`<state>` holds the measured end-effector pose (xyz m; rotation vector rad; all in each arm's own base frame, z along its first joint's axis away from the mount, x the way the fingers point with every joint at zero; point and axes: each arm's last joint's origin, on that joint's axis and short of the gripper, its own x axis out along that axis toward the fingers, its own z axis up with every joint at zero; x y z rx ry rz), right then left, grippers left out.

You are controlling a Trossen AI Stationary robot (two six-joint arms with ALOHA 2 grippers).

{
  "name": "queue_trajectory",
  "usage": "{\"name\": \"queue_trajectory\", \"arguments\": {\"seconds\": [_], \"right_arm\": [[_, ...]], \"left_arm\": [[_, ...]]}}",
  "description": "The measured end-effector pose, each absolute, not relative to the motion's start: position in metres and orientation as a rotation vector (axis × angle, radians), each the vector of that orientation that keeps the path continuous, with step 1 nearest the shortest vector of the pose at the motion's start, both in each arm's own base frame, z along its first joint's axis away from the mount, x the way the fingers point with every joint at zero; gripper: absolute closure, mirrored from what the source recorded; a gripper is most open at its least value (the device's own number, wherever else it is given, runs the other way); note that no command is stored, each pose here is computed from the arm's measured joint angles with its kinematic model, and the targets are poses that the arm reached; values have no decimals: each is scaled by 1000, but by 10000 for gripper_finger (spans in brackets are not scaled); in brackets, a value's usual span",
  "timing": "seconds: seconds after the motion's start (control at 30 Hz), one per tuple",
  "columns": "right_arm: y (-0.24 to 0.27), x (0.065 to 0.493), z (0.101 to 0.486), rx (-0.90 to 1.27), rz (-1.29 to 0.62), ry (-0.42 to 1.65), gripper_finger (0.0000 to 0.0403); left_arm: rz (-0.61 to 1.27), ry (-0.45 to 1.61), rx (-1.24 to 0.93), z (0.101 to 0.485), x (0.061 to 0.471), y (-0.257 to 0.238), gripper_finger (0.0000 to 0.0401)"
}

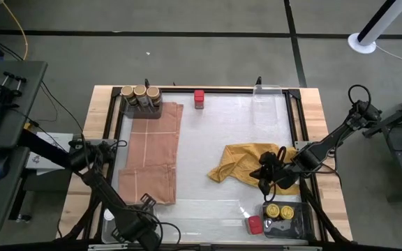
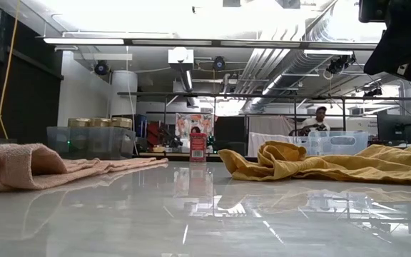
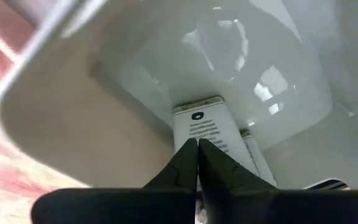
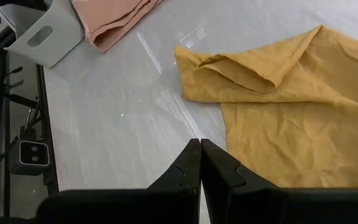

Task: Sort spices by type
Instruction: Put the white seasoning bottle into the gray bin, then put the top red seasoning can into the transparent bin

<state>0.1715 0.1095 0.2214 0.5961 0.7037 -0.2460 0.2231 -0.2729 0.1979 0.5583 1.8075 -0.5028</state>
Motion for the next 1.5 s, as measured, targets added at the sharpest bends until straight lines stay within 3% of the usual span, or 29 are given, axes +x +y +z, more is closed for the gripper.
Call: {"name": "queue_trajectory", "arguments": {"seconds": [0.3, 0.53, 0.67, 1.07, 1.23, 1.5], "right_arm": [[111, 172, 223, 598, -216, 700, 403], [111, 174, 235, 608, -173, 652, 403], [110, 178, 251, 601, -154, 607, 403], [82, 206, 305, 553, -176, 374, 402], [53, 217, 320, 503, -274, 305, 402], [5, 236, 323, 506, -337, 231, 402]], "left_arm": [[-503, 1729, 554, 219, 228, -260, 401], [-448, 1636, 435, 270, 222, -228, 401], [-273, 1487, 349, 306, 222, -193, 401], [566, 784, 53, 377, 237, -90, 401], [728, 662, -26, 369, 249, -61, 401], [762, 669, -227, 302, 278, -11, 401]]}}
